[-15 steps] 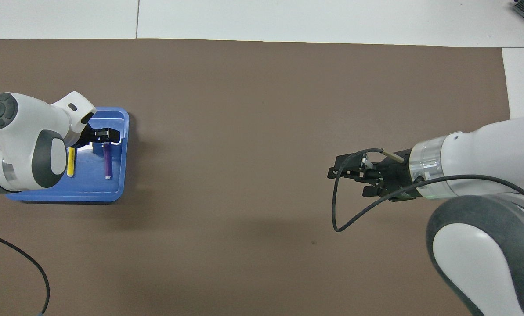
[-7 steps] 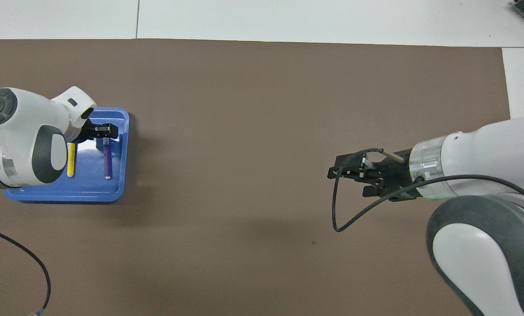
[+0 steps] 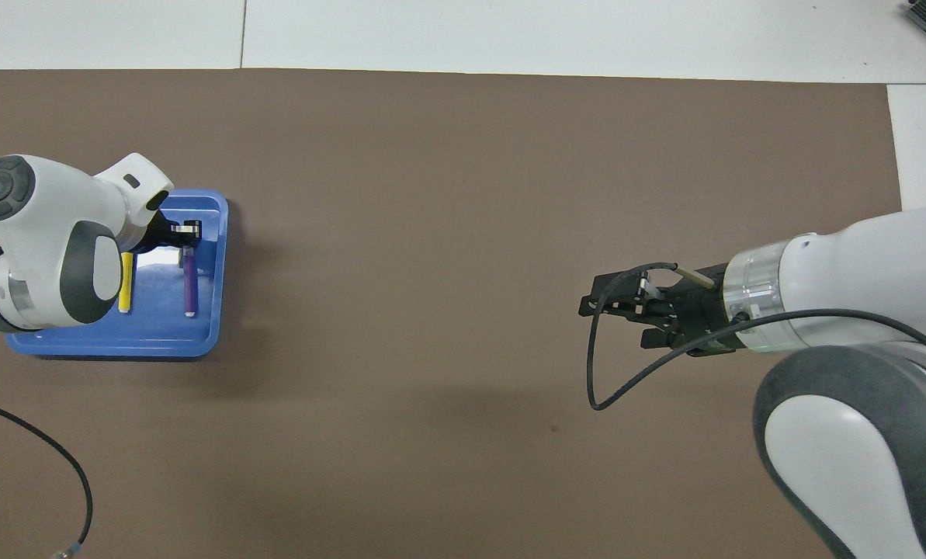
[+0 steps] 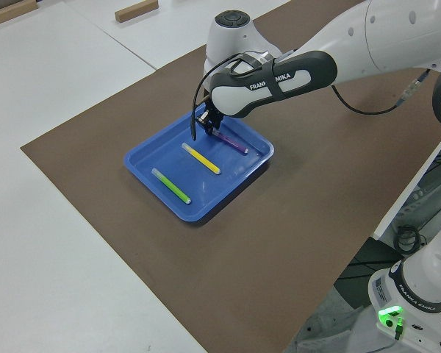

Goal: Transfer and insert pens with both arms
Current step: 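Lower the left gripper onto the purple pen and close on it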

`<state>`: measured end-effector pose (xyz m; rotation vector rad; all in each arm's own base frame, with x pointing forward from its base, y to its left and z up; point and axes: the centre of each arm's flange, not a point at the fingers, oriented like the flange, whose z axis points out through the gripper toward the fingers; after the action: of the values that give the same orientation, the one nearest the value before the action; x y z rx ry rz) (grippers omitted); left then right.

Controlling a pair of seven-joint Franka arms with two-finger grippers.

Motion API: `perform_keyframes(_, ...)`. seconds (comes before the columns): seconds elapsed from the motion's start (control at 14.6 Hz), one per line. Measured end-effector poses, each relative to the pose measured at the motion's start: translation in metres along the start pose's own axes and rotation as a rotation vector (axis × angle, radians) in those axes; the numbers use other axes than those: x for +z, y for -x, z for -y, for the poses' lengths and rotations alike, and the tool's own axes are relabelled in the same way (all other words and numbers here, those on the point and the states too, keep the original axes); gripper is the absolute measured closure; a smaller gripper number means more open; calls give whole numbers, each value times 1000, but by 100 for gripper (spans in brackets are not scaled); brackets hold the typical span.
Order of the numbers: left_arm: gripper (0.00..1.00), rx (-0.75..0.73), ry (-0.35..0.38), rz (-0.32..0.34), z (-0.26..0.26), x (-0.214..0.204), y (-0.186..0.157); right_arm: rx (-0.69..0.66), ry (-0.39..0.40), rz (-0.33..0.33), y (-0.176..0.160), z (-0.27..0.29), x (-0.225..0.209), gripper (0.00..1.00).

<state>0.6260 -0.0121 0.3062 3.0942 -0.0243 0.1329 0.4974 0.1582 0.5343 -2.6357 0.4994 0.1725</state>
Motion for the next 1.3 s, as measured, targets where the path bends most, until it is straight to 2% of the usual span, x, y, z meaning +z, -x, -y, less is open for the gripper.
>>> perform_keyframes(0.14,83,0,1,0,0,0,0,0,0,0,0,0,0,0)
perform_keyframes(0.96,83,-1,2,5,0,-1,0,0,0,0,0,0,0,0)
perform_keyframes(1.3,83,-1,4,38,0,-23,-13,0,0,0,0,0,0,0)
